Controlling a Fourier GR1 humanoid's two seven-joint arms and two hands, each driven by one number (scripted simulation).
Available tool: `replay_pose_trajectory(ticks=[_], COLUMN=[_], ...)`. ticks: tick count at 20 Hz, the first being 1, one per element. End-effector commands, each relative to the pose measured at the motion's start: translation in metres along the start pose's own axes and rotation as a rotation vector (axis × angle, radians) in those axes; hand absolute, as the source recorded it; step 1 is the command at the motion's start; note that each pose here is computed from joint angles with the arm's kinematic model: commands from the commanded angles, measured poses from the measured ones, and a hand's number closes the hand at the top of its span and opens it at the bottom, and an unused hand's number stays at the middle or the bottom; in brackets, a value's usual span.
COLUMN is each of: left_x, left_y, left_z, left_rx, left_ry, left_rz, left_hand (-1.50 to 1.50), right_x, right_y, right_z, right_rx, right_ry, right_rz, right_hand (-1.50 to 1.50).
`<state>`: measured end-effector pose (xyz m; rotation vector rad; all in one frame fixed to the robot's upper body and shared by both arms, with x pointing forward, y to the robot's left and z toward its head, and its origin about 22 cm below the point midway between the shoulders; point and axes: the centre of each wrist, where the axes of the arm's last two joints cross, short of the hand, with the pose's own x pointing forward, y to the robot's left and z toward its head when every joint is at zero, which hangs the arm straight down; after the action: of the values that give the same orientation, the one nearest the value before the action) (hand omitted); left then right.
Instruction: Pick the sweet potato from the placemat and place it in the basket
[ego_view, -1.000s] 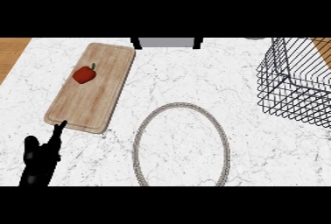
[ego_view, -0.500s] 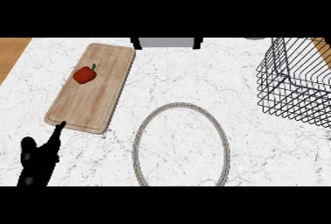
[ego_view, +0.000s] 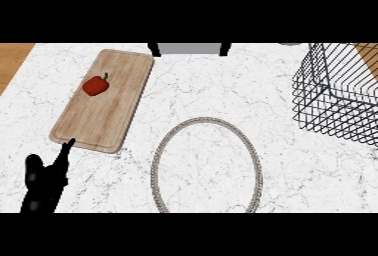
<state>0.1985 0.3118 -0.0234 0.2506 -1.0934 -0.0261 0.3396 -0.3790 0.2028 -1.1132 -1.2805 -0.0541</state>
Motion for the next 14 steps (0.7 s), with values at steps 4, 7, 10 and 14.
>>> replay_pose_trajectory(ticks=[4,7,10,14], left_x=[-0.018,-0.020,-0.028,-0.030], left_y=[-0.023,-0.005,-0.019,-0.027], left_z=[-0.008,-0.001,0.010,-0.001], left_rx=[-0.089,-0.085,-0.080,-0.076], left_ry=[0.072,0.073,0.107,0.084], left_rz=[0.040,0.030,0.023,0.032], left_hand=[0.00,0.00,0.00,0.00], right_x=[-0.020,-0.022,-0.020,-0.030], right_y=[-0.010,-0.026,-0.037,-0.069], right_z=[-0.023,-0.018,-0.027,-0.029], right_rx=[-0.012,-0.026,-0.076,-0.110], right_ry=[-0.050,-0.083,-0.066,-0.042], right_rz=[0.123,0.087,0.017,-0.070], right_hand=[-1.50,-1.50,-1.50,-1.50])
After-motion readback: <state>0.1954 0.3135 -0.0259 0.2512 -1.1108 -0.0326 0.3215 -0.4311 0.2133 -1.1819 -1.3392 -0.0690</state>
